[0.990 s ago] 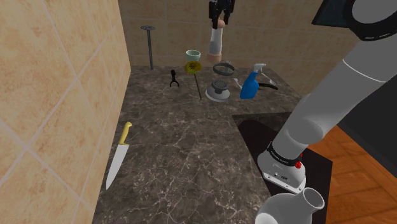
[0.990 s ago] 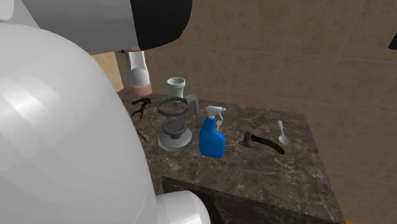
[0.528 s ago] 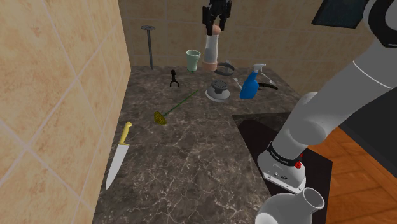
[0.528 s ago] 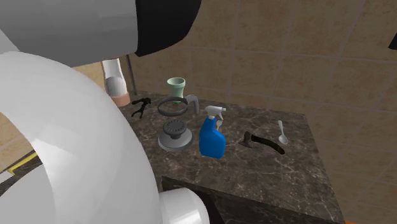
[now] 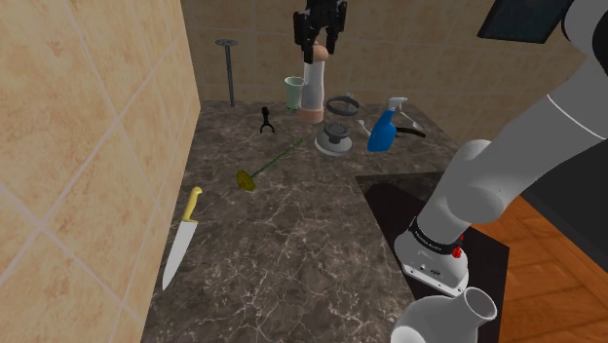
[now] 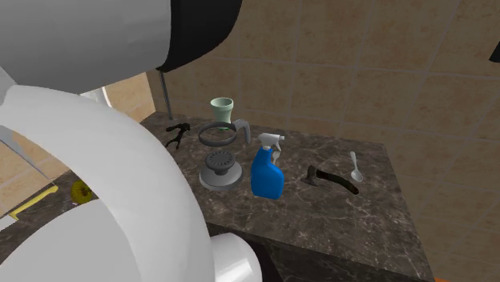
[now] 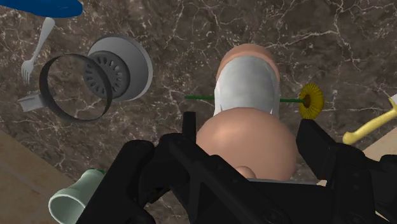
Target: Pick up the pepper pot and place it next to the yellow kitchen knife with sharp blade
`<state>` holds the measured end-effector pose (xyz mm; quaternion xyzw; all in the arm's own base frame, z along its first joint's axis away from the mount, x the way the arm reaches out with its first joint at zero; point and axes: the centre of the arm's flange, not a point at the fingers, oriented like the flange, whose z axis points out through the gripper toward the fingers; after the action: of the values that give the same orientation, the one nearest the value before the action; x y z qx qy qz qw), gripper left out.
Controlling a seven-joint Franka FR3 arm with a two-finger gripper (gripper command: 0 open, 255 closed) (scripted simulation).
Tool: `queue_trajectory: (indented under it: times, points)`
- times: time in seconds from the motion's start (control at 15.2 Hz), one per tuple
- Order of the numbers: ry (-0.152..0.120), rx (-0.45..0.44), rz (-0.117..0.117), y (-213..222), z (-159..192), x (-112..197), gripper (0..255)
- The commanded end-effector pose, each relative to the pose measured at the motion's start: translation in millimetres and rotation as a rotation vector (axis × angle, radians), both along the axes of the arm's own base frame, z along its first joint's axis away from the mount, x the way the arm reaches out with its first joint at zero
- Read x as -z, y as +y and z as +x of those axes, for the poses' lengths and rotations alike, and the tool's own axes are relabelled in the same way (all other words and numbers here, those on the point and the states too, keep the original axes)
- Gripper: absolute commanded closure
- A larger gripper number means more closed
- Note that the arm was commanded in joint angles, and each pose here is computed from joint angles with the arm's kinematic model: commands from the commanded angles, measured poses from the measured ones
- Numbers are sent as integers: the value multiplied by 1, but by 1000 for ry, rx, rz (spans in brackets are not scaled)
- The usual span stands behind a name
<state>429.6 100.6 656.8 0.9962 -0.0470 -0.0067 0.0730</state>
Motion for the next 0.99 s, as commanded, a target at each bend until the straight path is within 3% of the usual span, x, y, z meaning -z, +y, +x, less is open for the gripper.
queue_trajectory:
  times: [0.0,0.92]
  points:
    - [0,1,0,27,-12,0,255]
    - [0,1,0,201,-74,-1,255]
